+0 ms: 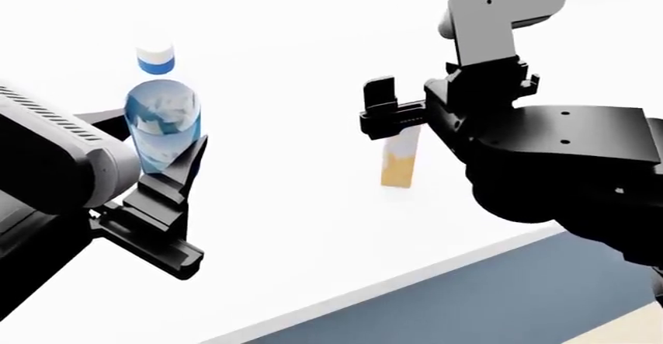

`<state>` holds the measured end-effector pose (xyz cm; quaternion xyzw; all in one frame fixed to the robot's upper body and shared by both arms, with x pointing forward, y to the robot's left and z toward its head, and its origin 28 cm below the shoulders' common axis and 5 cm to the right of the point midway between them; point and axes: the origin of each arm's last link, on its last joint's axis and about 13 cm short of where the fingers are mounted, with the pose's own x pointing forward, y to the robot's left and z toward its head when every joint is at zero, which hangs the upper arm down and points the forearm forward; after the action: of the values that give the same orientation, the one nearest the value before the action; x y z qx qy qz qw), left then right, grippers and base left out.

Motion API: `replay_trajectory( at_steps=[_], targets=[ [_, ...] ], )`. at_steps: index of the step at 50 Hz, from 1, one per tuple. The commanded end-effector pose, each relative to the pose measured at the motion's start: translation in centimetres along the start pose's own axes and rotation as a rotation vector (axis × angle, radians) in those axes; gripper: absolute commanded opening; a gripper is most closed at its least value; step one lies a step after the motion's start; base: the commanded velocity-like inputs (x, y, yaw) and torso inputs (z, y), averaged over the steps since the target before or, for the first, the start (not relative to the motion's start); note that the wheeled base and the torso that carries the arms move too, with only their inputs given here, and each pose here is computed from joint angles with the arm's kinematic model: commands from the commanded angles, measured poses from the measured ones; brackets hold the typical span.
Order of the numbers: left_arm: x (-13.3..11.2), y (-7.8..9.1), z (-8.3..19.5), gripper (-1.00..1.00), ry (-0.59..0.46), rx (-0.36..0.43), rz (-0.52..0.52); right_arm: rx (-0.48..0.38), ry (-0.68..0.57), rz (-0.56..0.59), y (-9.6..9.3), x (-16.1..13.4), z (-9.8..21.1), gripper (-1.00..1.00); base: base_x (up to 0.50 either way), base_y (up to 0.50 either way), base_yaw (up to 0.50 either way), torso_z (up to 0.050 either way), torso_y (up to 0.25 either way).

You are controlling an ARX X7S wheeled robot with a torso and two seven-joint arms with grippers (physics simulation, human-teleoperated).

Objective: Move the drinks to the dining counter.

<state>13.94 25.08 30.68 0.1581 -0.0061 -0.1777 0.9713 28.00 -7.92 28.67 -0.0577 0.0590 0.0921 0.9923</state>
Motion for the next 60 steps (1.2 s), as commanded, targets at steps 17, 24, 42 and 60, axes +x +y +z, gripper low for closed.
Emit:
replay_trajectory(
  at_steps=[17, 24, 42, 60],
  targets=[
    [1.2, -0.1, -2.1, -1.0, -0.036, -0.084, 0.002, 0.002, -0.095, 0.009, -0.2, -2.7, 2.2, 1.0, 0.0, 0.0, 0.0, 0.001, 0.001],
    [1.7, -0.3, -2.9, -1.0, -0.082, -0.1, 0.005, 0.006, -0.105, 0.013, -0.2, -2.9, 2.4, 1.0, 0.0, 0.0, 0.0, 0.0, 0.0],
    [3.0, -0.9, -4.4, -1.0, -0.074, -0.109, -0.054, 0.01, -0.108, 0.016, -0.3, -3.0, 2.5, 1.0, 0.0, 0.0, 0.0, 0.0, 0.001],
    [3.2, -1.0, -5.3, -1.0, -0.056, -0.127, -0.067, 0.014, -0.105, 0.016, -0.3, -2.9, 2.3, 1.0, 0.0, 0.0, 0.0, 0.001, 0.001]
  ],
)
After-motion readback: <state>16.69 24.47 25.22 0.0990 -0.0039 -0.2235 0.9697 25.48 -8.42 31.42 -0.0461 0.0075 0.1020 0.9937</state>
